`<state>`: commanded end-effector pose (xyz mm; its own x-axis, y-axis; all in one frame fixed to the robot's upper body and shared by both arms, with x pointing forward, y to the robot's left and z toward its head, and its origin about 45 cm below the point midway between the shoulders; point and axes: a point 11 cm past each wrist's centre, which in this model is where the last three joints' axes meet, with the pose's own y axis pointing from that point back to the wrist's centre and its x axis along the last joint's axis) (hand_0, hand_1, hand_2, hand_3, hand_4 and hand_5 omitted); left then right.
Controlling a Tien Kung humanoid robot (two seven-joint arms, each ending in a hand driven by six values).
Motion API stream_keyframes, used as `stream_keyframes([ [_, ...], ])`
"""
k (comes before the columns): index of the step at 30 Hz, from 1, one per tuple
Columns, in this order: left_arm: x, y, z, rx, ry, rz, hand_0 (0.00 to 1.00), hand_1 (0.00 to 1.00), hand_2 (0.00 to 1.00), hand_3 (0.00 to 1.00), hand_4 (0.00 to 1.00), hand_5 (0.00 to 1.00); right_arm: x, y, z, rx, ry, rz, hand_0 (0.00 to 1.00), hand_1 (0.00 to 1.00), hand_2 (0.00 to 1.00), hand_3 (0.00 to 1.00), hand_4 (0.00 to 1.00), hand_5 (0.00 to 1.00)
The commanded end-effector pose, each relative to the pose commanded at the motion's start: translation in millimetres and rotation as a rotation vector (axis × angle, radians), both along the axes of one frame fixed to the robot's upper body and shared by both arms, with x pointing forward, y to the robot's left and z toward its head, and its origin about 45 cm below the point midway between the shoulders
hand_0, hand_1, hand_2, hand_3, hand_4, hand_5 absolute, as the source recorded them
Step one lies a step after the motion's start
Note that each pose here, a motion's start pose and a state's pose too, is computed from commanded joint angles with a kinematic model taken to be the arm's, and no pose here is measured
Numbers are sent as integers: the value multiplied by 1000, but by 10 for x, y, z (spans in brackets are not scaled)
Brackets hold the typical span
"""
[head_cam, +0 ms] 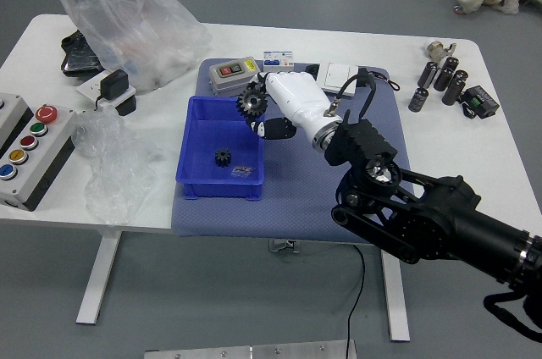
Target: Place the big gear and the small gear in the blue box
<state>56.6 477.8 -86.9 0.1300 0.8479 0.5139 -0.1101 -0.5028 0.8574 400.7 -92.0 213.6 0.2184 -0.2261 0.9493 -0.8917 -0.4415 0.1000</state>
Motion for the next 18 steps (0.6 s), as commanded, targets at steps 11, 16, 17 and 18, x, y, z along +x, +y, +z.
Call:
stream_keyframes([
  [11,19,7,6,1,-1,-5,614,471,514,687,706,507,-68,46,-266,-78,120,7,658,753,806,853,531,239],
  [16,5,12,6,3,3,-3,614,471,514,687,706,507,-47,19,-272,-76,124,-6,658,753,806,853,531,239],
  [17,2,14,7,4,4,-2,614,470,514,685,710,501,-43,14,-269,-73,123,-8,687,829,945,998,704,301],
  [18,0,15,7,4,4,-2,614,470,514,685,710,501,-39,9,-268,-71,122,-10,687,829,945,998,704,301],
])
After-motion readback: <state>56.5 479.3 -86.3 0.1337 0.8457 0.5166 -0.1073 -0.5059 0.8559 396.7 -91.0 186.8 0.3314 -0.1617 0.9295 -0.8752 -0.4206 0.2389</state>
